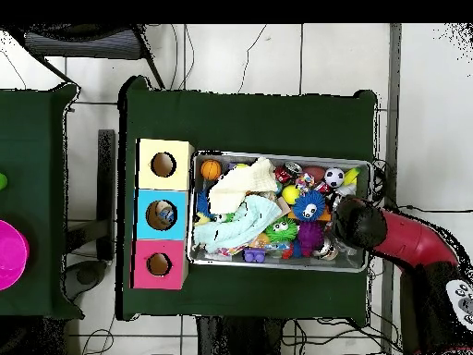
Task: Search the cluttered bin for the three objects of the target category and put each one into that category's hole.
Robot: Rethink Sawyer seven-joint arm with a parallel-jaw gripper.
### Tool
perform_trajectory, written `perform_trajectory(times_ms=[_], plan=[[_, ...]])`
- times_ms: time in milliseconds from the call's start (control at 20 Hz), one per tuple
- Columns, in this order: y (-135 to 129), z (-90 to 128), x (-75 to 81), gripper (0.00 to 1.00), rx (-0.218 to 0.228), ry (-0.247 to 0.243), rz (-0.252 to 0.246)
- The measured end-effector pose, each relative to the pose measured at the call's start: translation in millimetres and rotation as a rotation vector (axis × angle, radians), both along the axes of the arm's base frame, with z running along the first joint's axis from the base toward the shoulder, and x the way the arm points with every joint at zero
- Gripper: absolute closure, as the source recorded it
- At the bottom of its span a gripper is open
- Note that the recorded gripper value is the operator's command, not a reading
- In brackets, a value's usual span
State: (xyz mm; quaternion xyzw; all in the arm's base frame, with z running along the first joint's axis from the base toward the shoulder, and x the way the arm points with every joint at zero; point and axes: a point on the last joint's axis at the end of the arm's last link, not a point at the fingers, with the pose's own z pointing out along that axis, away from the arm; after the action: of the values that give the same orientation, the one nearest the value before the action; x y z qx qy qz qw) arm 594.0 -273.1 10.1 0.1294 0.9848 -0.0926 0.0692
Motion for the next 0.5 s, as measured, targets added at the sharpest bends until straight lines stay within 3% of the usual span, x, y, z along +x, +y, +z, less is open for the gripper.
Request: perform_trajectory(times_ms=[500], plan=[[-1.5, 13.5, -3.4, 0.00, 0.008, 0.057, -0.005]])
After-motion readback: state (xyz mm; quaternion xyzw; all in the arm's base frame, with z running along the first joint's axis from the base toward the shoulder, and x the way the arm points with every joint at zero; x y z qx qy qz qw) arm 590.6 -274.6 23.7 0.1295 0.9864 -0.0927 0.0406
